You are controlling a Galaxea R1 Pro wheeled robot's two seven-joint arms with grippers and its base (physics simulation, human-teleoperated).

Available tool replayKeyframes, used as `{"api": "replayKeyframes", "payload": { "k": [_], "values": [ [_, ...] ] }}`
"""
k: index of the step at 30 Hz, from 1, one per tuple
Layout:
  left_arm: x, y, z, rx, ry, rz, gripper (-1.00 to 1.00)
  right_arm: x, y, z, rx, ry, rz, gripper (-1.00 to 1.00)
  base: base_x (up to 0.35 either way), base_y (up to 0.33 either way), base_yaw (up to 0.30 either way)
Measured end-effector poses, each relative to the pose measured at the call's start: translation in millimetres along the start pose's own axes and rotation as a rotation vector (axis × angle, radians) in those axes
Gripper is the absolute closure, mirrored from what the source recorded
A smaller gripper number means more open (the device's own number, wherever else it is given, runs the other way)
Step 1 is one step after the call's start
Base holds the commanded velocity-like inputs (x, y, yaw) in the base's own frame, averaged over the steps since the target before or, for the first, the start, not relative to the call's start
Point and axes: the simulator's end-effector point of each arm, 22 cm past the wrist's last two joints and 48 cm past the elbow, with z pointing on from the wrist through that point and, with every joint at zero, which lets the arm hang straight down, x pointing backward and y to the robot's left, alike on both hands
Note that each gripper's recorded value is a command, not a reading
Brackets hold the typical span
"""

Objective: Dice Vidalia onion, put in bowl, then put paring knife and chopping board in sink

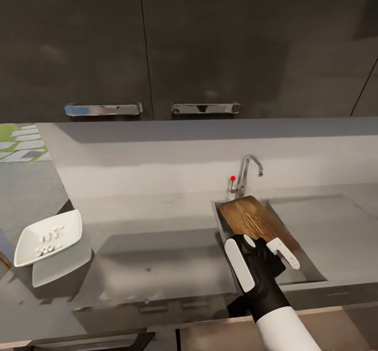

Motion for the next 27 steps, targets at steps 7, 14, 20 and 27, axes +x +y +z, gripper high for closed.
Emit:
{"api": "replayKeyframes", "payload": {
  "k": [7, 14, 20, 27],
  "values": [
    [3.7, 0.7, -1.1, -0.002, 0.012, 0.000, -1.00, 13.9, 0.4, 3.4, 0.004, 0.047, -0.004, 1.00, 0.056, 0.000, 0.000],
    [7.3, 1.5, -2.3, -0.004, 0.023, 0.001, -1.00, 18.8, 0.1, 6.9, 0.010, 0.053, -0.012, 1.00, 0.003, 0.000, 0.000],
    [10.4, 2.2, -3.4, -0.006, 0.032, 0.001, -1.00, 21.6, -5.3, 15.2, 0.036, 0.066, -0.004, 1.00, 0.000, 0.000, 0.000],
    [13.5, 2.8, -4.4, -0.008, 0.042, 0.002, -1.00, 24.2, -16.4, 28.5, 0.082, 0.095, 0.020, 1.00, 0.000, 0.000, -0.127]
  ]
}}
